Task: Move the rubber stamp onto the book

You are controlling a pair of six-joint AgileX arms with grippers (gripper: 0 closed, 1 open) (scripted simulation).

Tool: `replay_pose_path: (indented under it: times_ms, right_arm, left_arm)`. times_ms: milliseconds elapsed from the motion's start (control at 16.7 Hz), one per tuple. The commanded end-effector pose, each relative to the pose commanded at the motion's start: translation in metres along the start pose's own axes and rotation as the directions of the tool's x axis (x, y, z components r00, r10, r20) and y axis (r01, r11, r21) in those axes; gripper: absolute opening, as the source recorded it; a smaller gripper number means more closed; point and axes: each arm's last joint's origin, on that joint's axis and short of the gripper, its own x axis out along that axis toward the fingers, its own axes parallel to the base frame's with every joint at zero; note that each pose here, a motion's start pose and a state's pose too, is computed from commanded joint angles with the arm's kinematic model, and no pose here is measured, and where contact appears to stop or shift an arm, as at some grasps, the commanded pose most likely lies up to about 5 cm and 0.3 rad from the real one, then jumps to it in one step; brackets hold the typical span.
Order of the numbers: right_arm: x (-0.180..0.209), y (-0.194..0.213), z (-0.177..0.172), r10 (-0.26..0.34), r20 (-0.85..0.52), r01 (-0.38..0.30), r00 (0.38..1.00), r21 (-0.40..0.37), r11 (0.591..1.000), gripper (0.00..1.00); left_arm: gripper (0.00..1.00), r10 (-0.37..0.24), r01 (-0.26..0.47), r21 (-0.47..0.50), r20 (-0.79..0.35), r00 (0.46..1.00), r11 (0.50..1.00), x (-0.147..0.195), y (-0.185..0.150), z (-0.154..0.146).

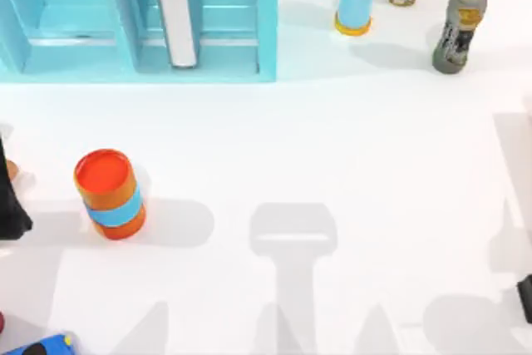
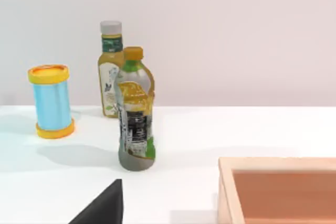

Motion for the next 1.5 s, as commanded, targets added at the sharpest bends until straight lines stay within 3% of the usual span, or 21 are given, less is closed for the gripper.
replay_pose_path:
  times_ms: [300,480,660,900,1200,1500]
  right_arm:
    - [0.0,0.0,0.0,0.0,0.0,0.0,1.0,0.0,1.0,1.0]
    - [0.0,0.0,0.0,0.0,0.0,0.0,1.0,0.0,1.0,1.0]
    - [0.0,0.0,0.0,0.0,0.0,0.0,1.0,0.0,1.0,1.0]
    - [0.0,0.0,0.0,0.0,0.0,0.0,1.0,0.0,1.0,1.0]
    - [0.0,0.0,0.0,0.0,0.0,0.0,1.0,0.0,1.0,1.0]
    - [0.0,0.0,0.0,0.0,0.0,0.0,1.0,0.0,1.0,1.0]
  left_arm:
    - [1.0,-0.02,0.02,-0.018,-0.014,1.0,1.0,0.052,-0.017,0.034]
    - [1.0,-0.028,0.027,-0.02,-0.055,0.998,0.999,0.103,-0.038,0.032]
    - [1.0,-0.032,0.031,-0.013,-0.1,0.994,0.999,0.155,-0.066,0.007]
    - [1.0,-0.033,0.034,0.003,-0.144,0.989,0.999,0.204,-0.105,-0.051]
    - [1.0,-0.028,0.03,0.014,-0.15,0.988,0.999,0.227,-0.135,-0.107]
    - [1.0,-0.025,0.027,0.015,-0.149,0.989,1.0,0.23,-0.139,-0.117]
